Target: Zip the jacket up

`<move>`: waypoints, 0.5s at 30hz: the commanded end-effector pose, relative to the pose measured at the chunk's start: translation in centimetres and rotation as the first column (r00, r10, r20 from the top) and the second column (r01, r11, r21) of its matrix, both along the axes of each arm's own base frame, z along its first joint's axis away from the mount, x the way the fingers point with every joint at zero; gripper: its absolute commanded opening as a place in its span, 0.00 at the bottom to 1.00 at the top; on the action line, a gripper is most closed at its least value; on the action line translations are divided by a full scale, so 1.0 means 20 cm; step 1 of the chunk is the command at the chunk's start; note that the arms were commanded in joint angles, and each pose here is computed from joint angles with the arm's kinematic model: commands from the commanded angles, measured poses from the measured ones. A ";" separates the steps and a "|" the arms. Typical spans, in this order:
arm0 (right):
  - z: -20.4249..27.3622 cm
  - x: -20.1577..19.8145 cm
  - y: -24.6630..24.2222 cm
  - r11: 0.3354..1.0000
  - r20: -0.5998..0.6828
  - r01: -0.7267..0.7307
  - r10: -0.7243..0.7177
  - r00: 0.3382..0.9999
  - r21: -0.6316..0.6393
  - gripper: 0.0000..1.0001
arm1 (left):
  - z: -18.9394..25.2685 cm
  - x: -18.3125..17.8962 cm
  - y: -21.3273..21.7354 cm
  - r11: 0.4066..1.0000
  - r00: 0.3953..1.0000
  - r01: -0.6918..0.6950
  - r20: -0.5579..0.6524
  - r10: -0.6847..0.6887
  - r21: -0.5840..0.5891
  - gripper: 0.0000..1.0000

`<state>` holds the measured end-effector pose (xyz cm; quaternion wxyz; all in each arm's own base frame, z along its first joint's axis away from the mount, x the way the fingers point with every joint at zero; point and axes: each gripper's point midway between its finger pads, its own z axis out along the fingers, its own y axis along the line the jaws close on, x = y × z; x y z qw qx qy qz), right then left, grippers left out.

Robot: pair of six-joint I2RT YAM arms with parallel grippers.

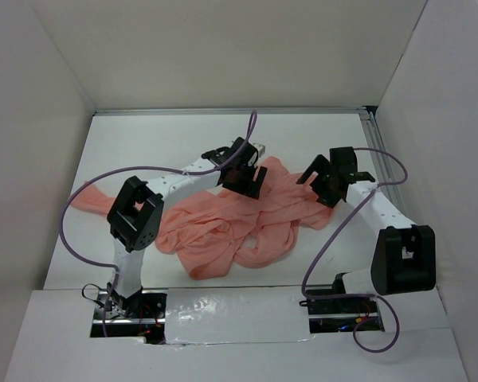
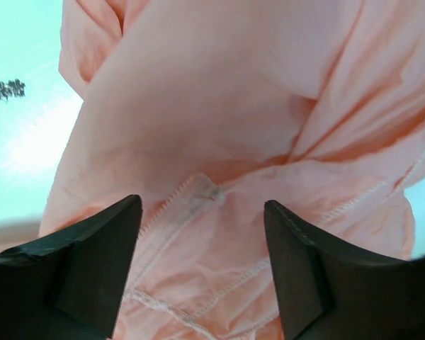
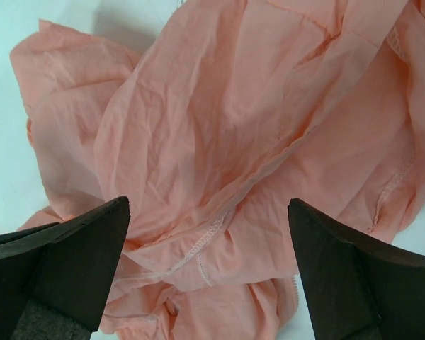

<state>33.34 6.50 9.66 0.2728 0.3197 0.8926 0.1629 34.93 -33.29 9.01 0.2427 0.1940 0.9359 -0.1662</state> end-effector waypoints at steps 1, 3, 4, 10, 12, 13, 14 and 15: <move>0.03 0.08 -0.01 0.999 0.055 0.017 -0.020 0.998 0.041 0.99 | -0.03 0.04 -0.02 0.998 0.998 0.057 0.022 -0.058 0.013 0.80; 0.00 0.08 -0.03 0.998 0.041 0.030 -0.032 0.999 0.047 0.99 | -0.08 0.00 -0.03 0.996 0.997 0.083 0.008 -0.083 0.010 0.79; 0.00 0.09 -0.03 0.998 0.042 0.034 -0.036 0.998 0.048 0.99 | -0.10 -0.01 -0.03 0.997 0.997 0.081 -0.002 -0.081 0.014 0.78; -0.03 0.13 -0.04 0.997 0.032 0.047 -0.049 0.998 0.066 0.96 | -0.23 -0.05 0.00 0.996 0.998 0.043 -0.048 -0.040 0.072 0.59; -0.06 0.16 -0.06 0.996 0.026 0.064 -0.066 0.998 0.054 0.88 | -0.22 -0.03 -0.02 0.997 0.998 0.038 -0.049 -0.034 0.074 0.23; -0.05 0.19 -0.06 0.996 0.035 0.070 -0.072 0.997 0.050 0.82 | -0.20 -0.01 -0.03 0.998 0.999 0.021 -0.045 -0.018 0.061 0.10; -0.05 0.21 -0.07 0.996 0.038 0.078 -0.080 0.996 0.047 0.69 | -0.18 0.00 -0.04 0.998 0.999 0.013 -0.043 -0.010 0.054 0.00; -0.06 0.23 -0.08 0.995 0.044 0.089 -0.091 0.995 0.032 0.40 | -0.14 0.03 -0.02 0.998 1.000 -0.014 -0.016 0.015 0.066 0.00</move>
